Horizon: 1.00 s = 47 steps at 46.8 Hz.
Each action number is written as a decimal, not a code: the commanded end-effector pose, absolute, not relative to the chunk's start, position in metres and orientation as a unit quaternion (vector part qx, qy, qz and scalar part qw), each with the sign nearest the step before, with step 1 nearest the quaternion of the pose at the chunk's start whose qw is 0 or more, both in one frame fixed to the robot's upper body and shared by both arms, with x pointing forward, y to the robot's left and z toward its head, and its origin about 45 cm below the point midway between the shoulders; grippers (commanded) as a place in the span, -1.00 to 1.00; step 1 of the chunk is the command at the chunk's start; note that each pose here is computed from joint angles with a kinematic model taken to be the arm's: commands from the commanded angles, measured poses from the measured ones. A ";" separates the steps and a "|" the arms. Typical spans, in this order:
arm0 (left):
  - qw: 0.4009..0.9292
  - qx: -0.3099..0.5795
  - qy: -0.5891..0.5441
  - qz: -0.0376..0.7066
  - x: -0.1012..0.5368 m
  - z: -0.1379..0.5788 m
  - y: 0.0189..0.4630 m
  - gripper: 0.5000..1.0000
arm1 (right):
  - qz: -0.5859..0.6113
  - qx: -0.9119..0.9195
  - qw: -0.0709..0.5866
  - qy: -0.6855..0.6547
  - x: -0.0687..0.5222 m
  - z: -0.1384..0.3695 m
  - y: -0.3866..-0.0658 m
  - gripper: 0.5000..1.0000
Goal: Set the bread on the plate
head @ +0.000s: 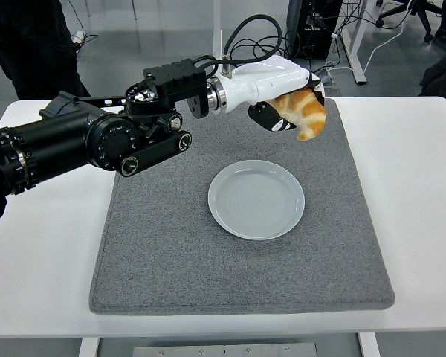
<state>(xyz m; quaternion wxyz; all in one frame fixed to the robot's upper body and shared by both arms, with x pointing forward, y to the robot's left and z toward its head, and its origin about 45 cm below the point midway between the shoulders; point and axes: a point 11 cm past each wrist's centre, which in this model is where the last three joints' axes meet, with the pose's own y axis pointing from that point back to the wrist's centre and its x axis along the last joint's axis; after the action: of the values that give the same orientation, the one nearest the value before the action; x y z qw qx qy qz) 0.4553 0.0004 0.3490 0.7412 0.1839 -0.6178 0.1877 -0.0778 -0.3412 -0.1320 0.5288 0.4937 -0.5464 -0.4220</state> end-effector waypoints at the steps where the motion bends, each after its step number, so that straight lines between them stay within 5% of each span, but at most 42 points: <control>1: 0.740 0.194 -0.619 0.178 0.455 0.341 0.003 -1.00 | -0.422 0.494 0.529 -0.546 -0.078 -0.132 -0.341 1.00; 47: 0.762 0.262 -0.579 0.125 0.427 0.222 0.039 -1.00 | -0.422 0.494 0.529 -0.546 -0.078 -0.132 -0.341 1.00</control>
<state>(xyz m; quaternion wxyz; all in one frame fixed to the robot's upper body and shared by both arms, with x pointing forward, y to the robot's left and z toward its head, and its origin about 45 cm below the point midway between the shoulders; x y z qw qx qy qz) 0.4264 0.0371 0.2234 0.7631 0.2597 -0.5787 0.1236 -0.0777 -0.3412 -0.1320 0.5288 0.4937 -0.5464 -0.4220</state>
